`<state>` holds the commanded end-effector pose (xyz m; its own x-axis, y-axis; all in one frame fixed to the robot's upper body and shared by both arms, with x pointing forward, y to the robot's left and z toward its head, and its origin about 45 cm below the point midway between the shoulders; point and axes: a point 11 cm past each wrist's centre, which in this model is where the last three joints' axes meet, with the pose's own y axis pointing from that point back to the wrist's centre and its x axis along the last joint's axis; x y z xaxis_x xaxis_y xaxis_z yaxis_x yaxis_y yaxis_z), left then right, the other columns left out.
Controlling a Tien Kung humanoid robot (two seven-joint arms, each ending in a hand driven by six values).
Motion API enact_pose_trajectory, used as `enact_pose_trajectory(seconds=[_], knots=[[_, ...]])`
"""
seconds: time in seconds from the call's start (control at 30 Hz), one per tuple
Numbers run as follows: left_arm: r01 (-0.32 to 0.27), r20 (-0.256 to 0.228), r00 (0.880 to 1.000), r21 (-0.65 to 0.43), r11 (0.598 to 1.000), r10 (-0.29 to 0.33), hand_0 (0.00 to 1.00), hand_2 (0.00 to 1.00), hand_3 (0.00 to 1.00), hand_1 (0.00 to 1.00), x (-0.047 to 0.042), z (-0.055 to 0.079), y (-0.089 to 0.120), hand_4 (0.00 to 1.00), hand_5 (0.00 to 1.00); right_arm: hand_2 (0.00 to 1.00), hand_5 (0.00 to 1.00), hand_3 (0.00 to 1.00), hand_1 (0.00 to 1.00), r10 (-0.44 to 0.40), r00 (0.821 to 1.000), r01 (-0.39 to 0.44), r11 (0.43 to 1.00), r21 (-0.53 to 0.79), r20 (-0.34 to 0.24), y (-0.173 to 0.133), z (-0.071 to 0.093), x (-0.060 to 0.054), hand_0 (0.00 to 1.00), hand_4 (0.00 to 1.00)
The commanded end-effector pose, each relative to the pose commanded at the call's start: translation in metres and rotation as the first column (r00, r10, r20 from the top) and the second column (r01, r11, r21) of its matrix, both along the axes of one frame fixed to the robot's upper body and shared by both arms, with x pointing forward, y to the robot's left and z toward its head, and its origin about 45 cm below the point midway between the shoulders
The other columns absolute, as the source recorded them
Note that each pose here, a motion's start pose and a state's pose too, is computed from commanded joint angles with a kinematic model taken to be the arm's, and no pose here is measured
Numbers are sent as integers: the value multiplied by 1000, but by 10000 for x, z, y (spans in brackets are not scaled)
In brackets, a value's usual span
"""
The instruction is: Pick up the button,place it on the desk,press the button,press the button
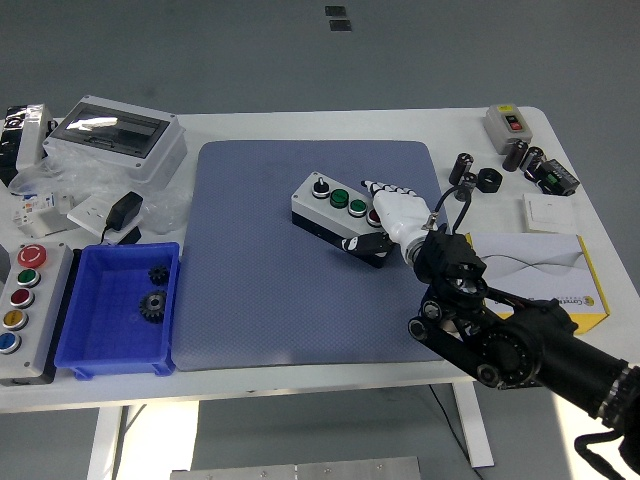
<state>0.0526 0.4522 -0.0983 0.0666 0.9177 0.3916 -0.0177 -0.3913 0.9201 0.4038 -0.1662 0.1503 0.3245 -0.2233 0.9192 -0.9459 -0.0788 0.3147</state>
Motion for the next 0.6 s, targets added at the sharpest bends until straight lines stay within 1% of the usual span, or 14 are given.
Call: enact_pose_trajectory(seconds=[0.13,0.17,0.37,0.4,0.57,0.6], knots=[[1,2,1000,0,1000,-1,626,521,599,577,9,1,0,670,270,998,615,998,977,-4,1000,4,1000,0,14,1,-1,2,998,998],[2,2,1000,0,1000,-2,626,521,598,577,12,1,0,668,267,959,625,998,884,-5,1000,5,1000,0,17,2,-3,1,811,998],[6,5,1000,-3,1000,-6,626,521,598,577,26,0,-8,668,267,959,625,998,884,3,1000,-3,1000,-12,13,27,-56,-24,811,998],[7,6,1000,-3,1000,-7,626,520,597,577,27,0,-9,668,265,802,519,998,688,5,1000,-5,1000,-16,11,31,-66,-29,426,998],[8,7,1000,-4,1000,-8,626,520,597,577,32,0,-9,668,265,802,519,998,688,10,1000,-9,1000,-29,13,37,-91,-38,426,998],[8,8,1000,-4,1000,-8,626,520,595,577,32,0,-9,666,265,606,241,866,480,10,1000,-10,1000,-28,16,38,-90,-38,245,737]])
